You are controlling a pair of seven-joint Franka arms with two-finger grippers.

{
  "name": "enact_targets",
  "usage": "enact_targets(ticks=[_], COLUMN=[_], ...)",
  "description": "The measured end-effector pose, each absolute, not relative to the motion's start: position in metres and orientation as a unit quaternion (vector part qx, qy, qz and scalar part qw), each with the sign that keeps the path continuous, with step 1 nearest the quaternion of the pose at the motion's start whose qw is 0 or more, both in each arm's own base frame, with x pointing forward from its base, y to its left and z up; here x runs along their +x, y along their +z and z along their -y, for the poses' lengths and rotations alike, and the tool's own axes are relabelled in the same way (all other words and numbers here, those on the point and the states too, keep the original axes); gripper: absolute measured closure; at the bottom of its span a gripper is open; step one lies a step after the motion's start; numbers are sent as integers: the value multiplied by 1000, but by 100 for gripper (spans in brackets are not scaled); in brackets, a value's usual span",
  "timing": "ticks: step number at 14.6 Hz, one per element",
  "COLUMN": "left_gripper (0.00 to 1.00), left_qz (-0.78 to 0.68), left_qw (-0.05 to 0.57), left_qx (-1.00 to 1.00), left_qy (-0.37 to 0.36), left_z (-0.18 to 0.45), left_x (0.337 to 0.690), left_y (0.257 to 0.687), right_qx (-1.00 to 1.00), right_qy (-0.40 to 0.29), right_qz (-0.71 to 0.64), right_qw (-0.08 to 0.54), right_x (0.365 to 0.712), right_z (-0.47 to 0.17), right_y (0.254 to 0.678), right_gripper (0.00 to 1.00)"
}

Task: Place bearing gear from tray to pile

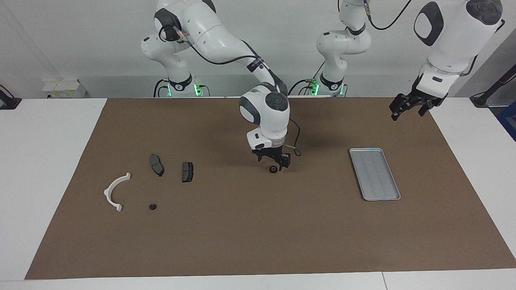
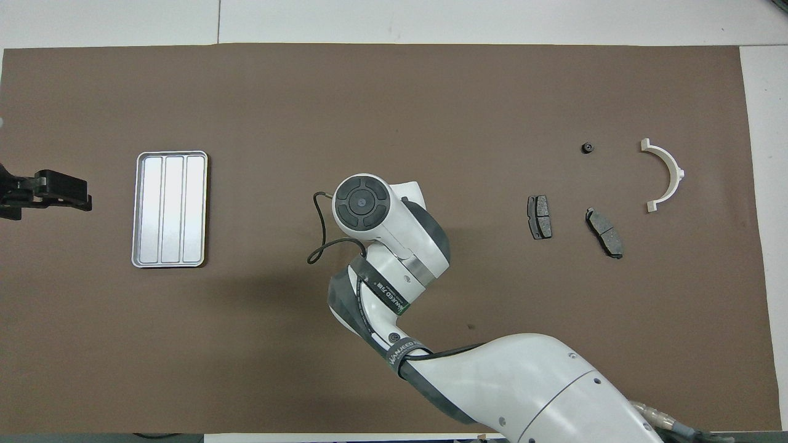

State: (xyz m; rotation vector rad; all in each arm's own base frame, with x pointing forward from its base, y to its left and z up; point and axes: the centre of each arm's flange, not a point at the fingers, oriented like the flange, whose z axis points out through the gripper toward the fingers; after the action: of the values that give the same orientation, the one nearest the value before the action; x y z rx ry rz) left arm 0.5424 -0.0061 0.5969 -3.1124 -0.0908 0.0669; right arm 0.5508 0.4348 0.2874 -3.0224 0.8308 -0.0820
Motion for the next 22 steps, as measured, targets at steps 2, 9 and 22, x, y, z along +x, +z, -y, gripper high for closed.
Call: enact_targets(ticks=[2,9,22], left_gripper=[0,0,0], left_qz=[24,6,8], left_qw=[9,5,5], left_qx=[-999,-1000,-1000], left_qy=[22,15,22], left_z=[13,30,27], left_x=[541,540,538], left_y=[612,626,624], right_qx=[-964,-964,-993], right_qy=[-24,-28,4], right_qz=[-264,-263,-107], right_qw=[0,7,-46], right_x=[548,544,657], right_z=[-437,-438,-232], right_y=[282,285,403], right_gripper=[0,41,65])
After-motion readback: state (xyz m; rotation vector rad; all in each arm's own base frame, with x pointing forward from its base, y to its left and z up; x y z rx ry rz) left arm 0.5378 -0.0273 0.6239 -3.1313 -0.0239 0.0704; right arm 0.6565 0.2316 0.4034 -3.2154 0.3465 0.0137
